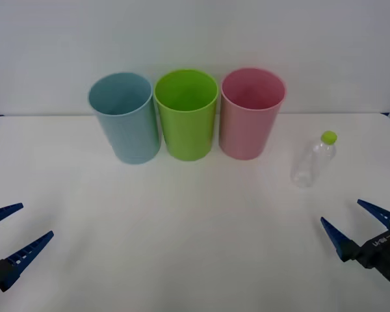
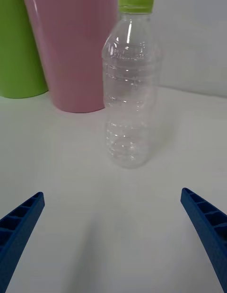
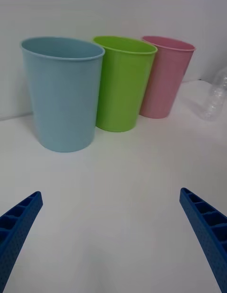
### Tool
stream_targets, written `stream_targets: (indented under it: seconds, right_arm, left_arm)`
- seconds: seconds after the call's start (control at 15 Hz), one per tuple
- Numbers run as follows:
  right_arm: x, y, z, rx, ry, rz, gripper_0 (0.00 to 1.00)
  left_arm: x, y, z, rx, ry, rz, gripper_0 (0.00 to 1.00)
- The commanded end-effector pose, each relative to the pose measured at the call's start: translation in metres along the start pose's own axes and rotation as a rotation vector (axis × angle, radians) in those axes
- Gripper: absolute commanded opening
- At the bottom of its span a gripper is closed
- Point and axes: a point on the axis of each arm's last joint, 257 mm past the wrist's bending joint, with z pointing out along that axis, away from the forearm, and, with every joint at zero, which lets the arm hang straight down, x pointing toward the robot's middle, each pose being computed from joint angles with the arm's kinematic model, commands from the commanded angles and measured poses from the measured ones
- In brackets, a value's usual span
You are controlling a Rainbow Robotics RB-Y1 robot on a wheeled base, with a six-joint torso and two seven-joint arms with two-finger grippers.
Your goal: Grasp the object on the table and drop it into the matching bin: aluminum can to the light blue bin, PET bottle to the pink bin.
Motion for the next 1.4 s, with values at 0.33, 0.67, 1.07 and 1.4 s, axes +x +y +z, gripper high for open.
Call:
stream_targets:
  seconds: [0.33, 0.67, 1.07, 1.4]
  right_arm:
    - [-0.002, -0.003, 0.019, 0.072, -0.021, 0.061, 1.0]
    - [-0.009, -0.012, 0.032, 0.125, -0.032, 0.079, 1.0]
    - [-0.013, -0.009, 0.079, 0.159, -0.038, 0.116, 1.0]
    - [-0.027, -0.016, 0.108, 0.165, -0.059, 0.125, 1.0]
  left_arm:
    - [0.0, 0.0, 0.0, 0.0, 0.0, 0.0, 1.0]
    - [0.0, 0.0, 0.0, 0.0, 0.0, 0.0, 1.0]
    - [0.0, 0.0, 0.0, 0.0, 0.0, 0.0, 1.0]
    - [0.0, 0.0, 0.0, 0.0, 0.0, 0.0, 1.0]
